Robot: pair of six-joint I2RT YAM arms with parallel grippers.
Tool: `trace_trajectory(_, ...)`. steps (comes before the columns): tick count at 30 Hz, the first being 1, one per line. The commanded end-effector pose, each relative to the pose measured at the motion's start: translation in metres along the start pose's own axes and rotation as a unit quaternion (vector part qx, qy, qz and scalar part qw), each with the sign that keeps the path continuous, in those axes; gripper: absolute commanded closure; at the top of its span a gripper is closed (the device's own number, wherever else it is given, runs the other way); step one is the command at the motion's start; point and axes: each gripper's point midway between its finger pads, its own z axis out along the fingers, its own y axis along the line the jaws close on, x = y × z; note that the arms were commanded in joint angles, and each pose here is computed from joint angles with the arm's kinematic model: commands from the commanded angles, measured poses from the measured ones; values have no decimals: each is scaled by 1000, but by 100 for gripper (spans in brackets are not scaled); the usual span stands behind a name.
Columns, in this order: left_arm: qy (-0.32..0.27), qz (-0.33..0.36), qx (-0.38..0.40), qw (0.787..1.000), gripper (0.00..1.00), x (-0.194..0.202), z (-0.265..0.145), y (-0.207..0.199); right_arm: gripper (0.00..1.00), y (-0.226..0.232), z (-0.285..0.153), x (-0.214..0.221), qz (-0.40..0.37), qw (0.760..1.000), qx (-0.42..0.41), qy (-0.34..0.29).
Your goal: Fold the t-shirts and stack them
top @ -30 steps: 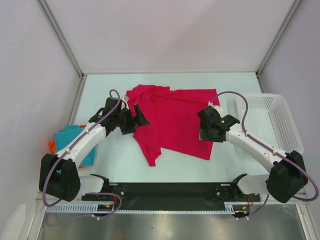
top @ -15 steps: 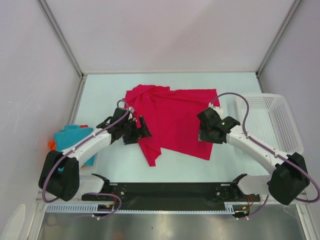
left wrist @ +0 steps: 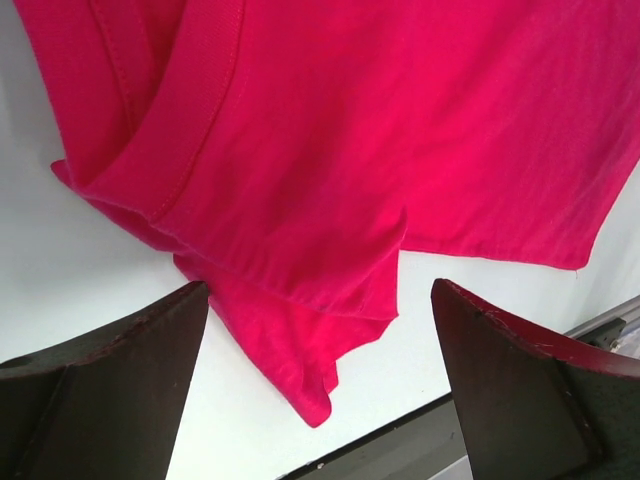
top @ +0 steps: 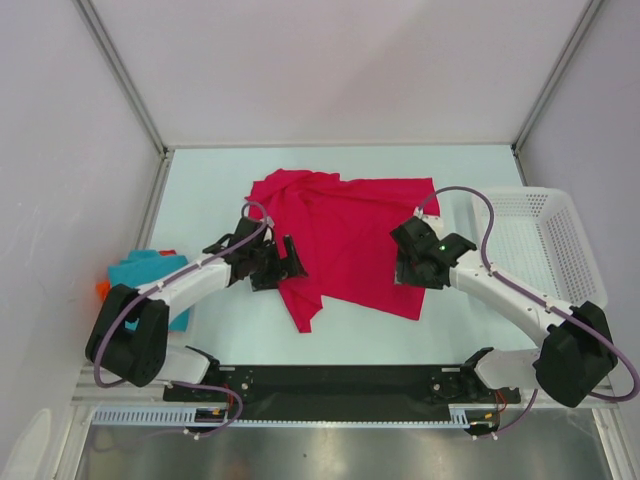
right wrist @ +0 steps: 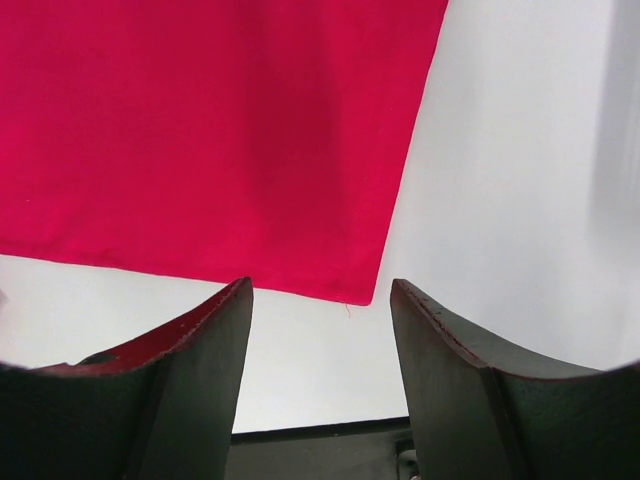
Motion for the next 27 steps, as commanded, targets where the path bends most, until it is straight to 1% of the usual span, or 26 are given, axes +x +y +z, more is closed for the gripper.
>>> trace_trajectory(1, -8, 5, 12, 1000, 3, -4, 8, -7, 38, -1, -2, -3, 7, 1000, 11, -7)
trace_trajectory(4, -5, 8, 17, 1000, 12, -3, 11, -8, 38, -2, -3, -4, 6, 1000, 13, -8)
trace_trajectory(5, -3, 9, 19, 1000, 19, -2, 12, -9, 38, -2, -2, -4, 5, 1000, 15, -6)
trace_trajectory(6, -3, 10, 22, 1000, 25, -3, 13, -10, 38, -1, -2, -4, 5, 1000, 15, -5)
trace_trajectory(7, -2, 10, 22, 1000, 37, -3, 13, -10, 38, -1, -2, -4, 4, 1000, 15, -5)
trace_trajectory(9, -1, 9, 24, 1000, 55, -3, 14, -11, 38, 0, -1, -3, 2, 1000, 15, -4)
trace_trajectory(10, 1, 10, 24, 1000, 73, -2, 14, -11, 38, 1, -1, -3, 1, 1000, 15, -3)
trace_trajectory(12, 2, 9, 24, 1000, 87, -2, 14, -11, 39, 2, 0, -3, 0, 1000, 16, -3)
trace_trajectory(13, 3, 7, 22, 1000, 100, -2, 15, -10, 39, 3, 0, -3, 0, 1000, 16, -3)
trace_trajectory(22, 0, 12, 20, 1000, 99, -3, 8, -12, 39, 3, 1, -2, -3, 1000, 16, -1)
trace_trajectory(24, -2, 18, 24, 1000, 93, -5, 3, -16, 39, 3, 2, -1, -2, 1000, 18, 0)
trace_trajectory(25, -2, 22, 26, 999, 82, -6, 2, -17, 39, 4, 3, -1, -3, 1000, 16, 0)
trace_trajectory(27, -6, 24, 27, 999, 68, -8, -2, -19, 39, 4, 2, -1, -3, 1000, 16, 0)
